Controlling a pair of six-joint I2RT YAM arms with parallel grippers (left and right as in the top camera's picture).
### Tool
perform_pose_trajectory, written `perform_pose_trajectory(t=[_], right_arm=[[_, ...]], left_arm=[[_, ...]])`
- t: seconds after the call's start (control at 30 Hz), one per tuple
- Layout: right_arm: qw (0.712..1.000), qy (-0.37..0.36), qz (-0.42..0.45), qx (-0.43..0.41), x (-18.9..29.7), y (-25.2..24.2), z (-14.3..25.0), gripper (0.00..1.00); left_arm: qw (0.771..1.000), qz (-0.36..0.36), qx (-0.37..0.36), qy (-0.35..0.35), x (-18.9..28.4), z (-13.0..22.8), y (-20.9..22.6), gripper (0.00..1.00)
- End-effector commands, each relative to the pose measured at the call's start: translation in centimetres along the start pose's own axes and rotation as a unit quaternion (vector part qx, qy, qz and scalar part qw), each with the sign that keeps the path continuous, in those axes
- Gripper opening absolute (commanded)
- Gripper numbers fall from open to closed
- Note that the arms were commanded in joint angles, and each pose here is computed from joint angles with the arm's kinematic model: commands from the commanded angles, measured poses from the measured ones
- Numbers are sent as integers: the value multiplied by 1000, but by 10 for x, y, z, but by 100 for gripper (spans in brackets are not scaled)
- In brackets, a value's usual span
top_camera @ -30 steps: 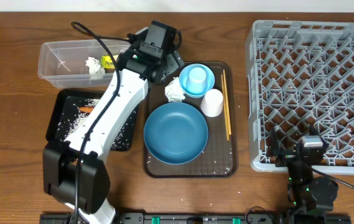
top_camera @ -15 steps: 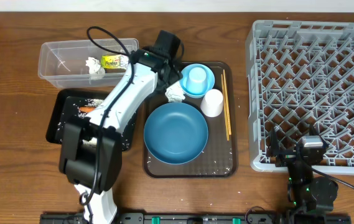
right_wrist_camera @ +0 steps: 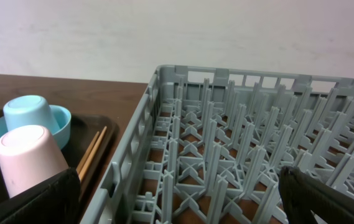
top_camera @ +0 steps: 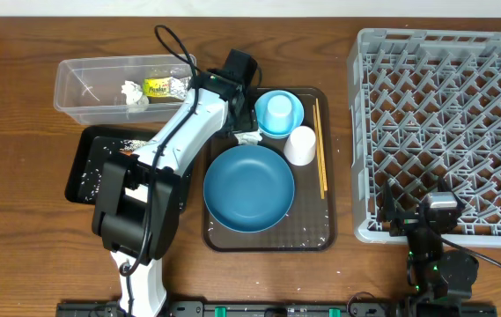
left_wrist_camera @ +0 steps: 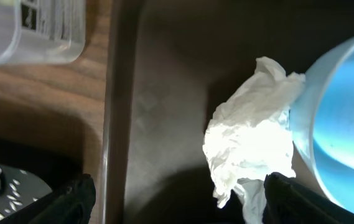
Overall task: Sort waste into correct bins and load items into the dishwasher rack
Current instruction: 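Carry the Pandan wrapper left and release it into the clear bin, then grasp the remaining white tissue on the brown tray with left gripper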
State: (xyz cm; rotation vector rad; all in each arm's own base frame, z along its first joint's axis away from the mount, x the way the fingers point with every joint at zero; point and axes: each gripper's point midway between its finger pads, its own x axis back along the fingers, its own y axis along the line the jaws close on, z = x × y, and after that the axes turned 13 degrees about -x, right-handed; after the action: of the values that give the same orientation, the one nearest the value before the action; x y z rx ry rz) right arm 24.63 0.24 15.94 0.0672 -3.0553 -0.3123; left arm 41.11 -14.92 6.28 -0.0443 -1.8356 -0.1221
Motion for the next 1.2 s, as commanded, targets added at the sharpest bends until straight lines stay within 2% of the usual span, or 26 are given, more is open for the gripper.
perform_pose_trajectory(t=[0.0, 0.5, 0.73, 1.0, 1.17], right_arm=[[1000, 4, -8, 4, 0, 4, 2, 99], [1000, 4, -8, 4, 0, 4, 2, 99], [1000, 4, -8, 4, 0, 4, 2, 99], [1000, 4, -8, 4, 0, 4, 2, 99], [1000, 4, -8, 4, 0, 4, 2, 99]], left_arm=[[998, 10, -57, 4, -3, 1, -6, 89], [997, 23, -73, 1, -23, 13, -12, 89], [993, 34, -98, -47, -24, -9, -19, 89], [994, 33, -105, -7, -55, 8, -23, 89], [994, 34, -104, -21, -54, 1, -25, 89]])
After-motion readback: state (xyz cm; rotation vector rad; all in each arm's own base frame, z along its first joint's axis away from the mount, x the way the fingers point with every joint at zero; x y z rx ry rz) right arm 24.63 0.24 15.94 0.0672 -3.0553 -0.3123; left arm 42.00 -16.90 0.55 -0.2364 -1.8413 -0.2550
